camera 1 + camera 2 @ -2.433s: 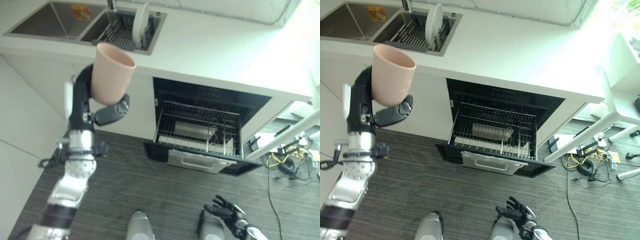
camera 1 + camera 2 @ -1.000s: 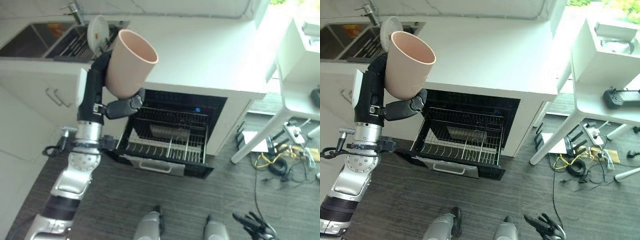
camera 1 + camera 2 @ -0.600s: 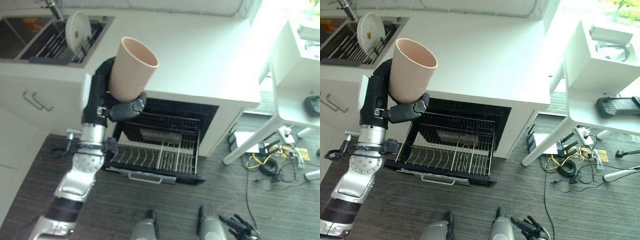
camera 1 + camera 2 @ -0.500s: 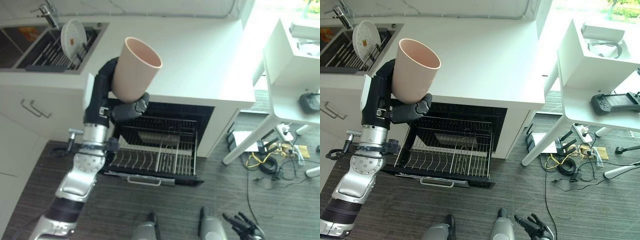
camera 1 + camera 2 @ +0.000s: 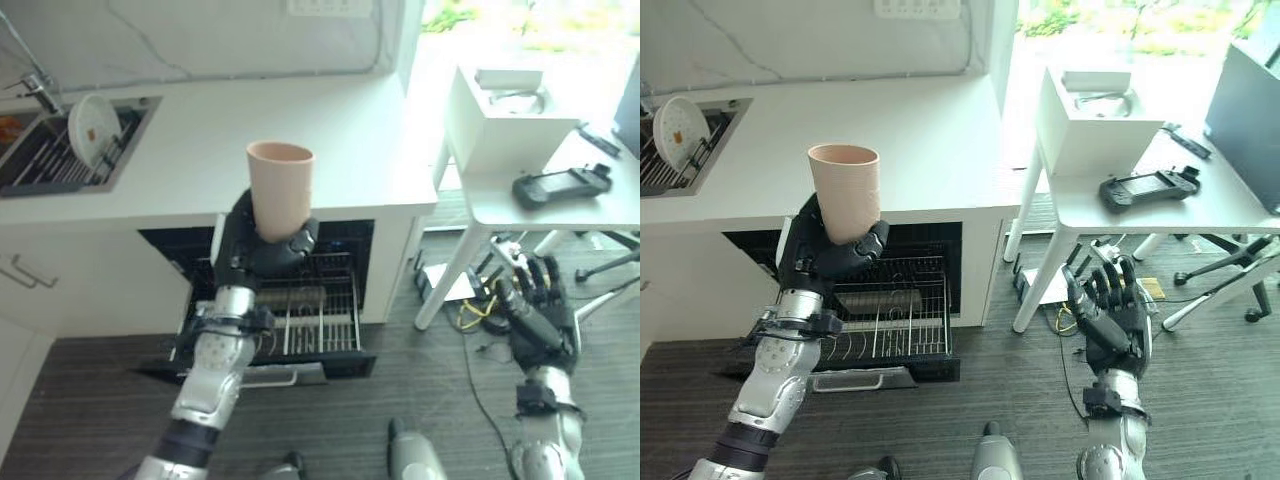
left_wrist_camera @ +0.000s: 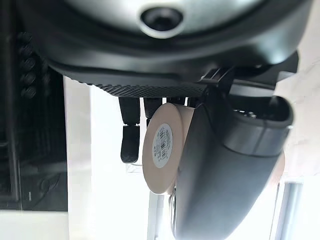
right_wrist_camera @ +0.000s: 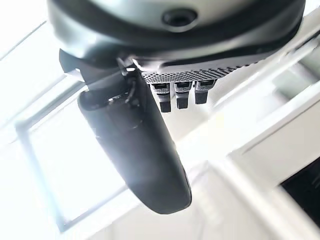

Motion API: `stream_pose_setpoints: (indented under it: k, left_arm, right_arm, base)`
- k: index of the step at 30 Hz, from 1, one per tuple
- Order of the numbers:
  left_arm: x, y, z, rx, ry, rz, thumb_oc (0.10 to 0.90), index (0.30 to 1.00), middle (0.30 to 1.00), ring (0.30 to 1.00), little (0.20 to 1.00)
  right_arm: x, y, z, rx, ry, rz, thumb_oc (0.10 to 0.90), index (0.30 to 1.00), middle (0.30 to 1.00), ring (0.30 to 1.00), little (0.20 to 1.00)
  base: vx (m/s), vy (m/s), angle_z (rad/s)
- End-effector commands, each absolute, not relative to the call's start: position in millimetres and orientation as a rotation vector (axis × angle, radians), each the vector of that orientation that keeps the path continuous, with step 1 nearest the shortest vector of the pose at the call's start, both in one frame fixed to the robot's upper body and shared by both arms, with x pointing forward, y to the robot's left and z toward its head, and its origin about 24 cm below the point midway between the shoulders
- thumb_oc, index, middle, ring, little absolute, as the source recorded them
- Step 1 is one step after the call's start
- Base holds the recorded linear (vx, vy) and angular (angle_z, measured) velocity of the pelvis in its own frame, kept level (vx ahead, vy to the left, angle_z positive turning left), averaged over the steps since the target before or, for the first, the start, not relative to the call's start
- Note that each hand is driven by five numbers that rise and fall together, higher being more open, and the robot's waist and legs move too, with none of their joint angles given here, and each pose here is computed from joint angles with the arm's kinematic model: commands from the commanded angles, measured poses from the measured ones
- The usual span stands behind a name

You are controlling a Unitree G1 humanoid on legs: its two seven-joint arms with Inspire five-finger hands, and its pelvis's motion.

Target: Place the dishes in the dishwasher.

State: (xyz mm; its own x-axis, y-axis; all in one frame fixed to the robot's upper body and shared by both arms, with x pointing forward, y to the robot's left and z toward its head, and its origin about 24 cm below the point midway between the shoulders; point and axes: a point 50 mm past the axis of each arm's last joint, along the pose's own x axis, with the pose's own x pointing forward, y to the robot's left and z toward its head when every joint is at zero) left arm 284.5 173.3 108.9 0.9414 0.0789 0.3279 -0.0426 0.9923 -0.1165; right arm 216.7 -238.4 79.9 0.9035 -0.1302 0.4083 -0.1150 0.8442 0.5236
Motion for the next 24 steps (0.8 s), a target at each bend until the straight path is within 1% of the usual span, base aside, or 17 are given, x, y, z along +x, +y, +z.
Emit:
stream_pose_setpoints:
  k: [1, 3, 11, 12, 15, 16, 20, 24]
  left_arm:
    - [291, 174, 169, -0.085, -0.658, 0.096, 0.400, 0.300, 0.300, 0.300, 0.300]
    - [290, 170, 168, -0.095, -0.673, 0.131, 0.400, 0.300, 0.300, 0.300, 0.300]
    - [287, 159, 171, -0.059, -0.749, 0.223, 0.400, 0.300, 0.300, 0.300, 0.300]
    - [283, 154, 176, -0.014, -0.830, 0.283, 0.400, 0.300, 0.300, 0.300, 0.300]
    - [281, 148, 181, 0.021, -0.889, 0.304, 0.400, 0.300, 0.300, 0.300, 0.300]
    - [282, 137, 186, 0.050, -0.928, 0.321, 0.400, 0.300, 0.300, 0.300, 0.300]
    - [285, 124, 186, 0.099, -0.941, 0.396, 0.400, 0.300, 0.300, 0.300, 0.300]
    - [286, 118, 183, 0.138, -0.958, 0.423, 0.400, 0.300, 0.300, 0.300, 0.300]
  right_arm:
    - [222, -241, 110, 0.433, -0.571, 0.132, 0.800, 0.900, 0.900, 0.900, 0.900]
    - [224, -224, 128, 0.409, -0.612, 0.237, 0.800, 0.900, 0.900, 0.900, 0.900]
    - [228, -190, 164, 0.425, -0.717, 0.447, 0.800, 0.900, 0.900, 0.900, 0.900]
    - [234, -177, 169, 0.458, -0.715, 0.474, 0.800, 0.900, 0.900, 0.900, 0.900]
    - [239, -166, 174, 0.452, -0.715, 0.479, 0.800, 0.900, 0.900, 0.900, 0.900]
    - [246, -152, 184, 0.456, -0.733, 0.494, 0.800, 0.900, 0.900, 0.900, 0.900]
    - [262, -129, 199, 0.455, -0.733, 0.511, 0.800, 0.900, 0.900, 0.900, 0.900]
    - [268, -124, 206, 0.481, -0.736, 0.493, 0.800, 0.900, 0.900, 0.900, 0.900]
  base:
    - [-0.04, 0.050, -0.29]
    - [-0.03, 0.045, -0.41]
    - [-0.01, 0.008, -0.06]
    - [-0.01, -0.007, -0.04]
    - [0.00, -0.007, 0.03]
    - [-0.01, -0.020, 0.15]
    - [-0.01, -0.050, 0.12]
    - [-0.01, -0.050, 0.23]
